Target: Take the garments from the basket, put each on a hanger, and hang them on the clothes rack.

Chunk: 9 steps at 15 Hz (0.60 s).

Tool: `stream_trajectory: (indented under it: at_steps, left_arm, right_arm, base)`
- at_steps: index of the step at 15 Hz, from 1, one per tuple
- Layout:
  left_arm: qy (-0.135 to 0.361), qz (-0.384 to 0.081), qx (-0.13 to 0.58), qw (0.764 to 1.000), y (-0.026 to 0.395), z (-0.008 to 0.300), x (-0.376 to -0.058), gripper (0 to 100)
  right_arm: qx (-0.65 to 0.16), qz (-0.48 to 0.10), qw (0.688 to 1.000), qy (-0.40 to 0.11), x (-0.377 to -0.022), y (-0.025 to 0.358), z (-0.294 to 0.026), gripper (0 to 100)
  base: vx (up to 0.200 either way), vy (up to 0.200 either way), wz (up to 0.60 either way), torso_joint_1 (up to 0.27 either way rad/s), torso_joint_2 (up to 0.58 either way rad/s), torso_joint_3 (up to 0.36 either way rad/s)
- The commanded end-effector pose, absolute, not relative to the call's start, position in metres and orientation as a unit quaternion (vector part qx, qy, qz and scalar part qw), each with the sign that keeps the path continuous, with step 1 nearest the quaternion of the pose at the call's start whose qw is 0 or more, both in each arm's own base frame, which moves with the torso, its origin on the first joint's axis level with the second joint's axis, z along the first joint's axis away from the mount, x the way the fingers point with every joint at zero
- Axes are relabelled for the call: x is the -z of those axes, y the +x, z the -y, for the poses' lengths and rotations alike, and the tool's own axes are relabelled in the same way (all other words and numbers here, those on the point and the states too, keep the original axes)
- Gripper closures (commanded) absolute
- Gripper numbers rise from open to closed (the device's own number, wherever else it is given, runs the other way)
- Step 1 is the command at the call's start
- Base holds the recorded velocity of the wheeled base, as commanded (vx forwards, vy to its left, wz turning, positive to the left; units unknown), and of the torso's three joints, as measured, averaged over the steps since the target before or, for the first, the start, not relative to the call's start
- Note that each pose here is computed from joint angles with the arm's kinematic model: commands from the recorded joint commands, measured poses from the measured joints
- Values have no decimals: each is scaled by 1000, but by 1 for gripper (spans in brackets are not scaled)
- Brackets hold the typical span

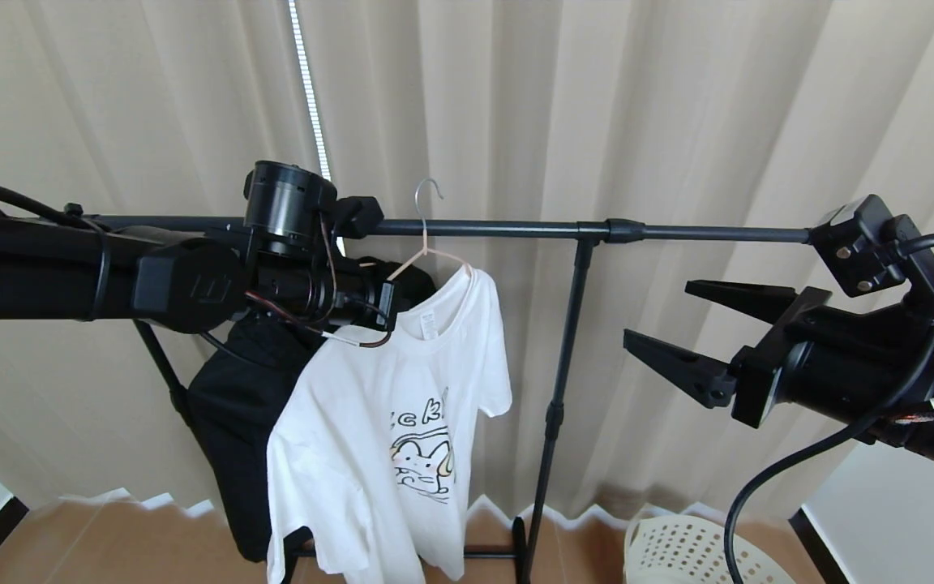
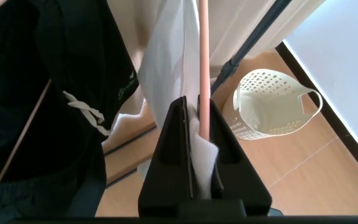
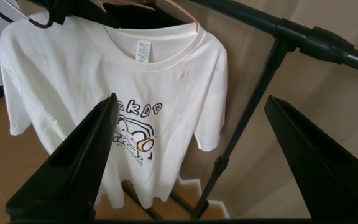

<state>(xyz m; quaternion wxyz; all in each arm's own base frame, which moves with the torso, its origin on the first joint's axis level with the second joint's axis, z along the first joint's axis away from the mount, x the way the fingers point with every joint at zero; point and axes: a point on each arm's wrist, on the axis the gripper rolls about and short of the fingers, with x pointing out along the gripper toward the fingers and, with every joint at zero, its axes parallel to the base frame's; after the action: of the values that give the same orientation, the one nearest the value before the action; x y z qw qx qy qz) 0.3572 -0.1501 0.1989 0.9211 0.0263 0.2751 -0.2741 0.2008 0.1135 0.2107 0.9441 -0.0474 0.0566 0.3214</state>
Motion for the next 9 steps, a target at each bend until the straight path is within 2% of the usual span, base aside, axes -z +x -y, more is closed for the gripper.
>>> stream_trajectory:
  at_steps: [1, 9]
  left_arm:
    - [22, -289, 270, 918, 364, 152, -188, 100]
    - [22, -302, 268, 915, 366, 153, -179, 100]
  right_arm:
    - [-322, -59, 944, -48, -210, 202, -114, 0]
    - [-322, -56, 944, -53, -209, 201, -114, 0]
  base:
    - [0, 0, 0, 0, 0, 0]
    - [0, 0, 0, 0, 0, 0]
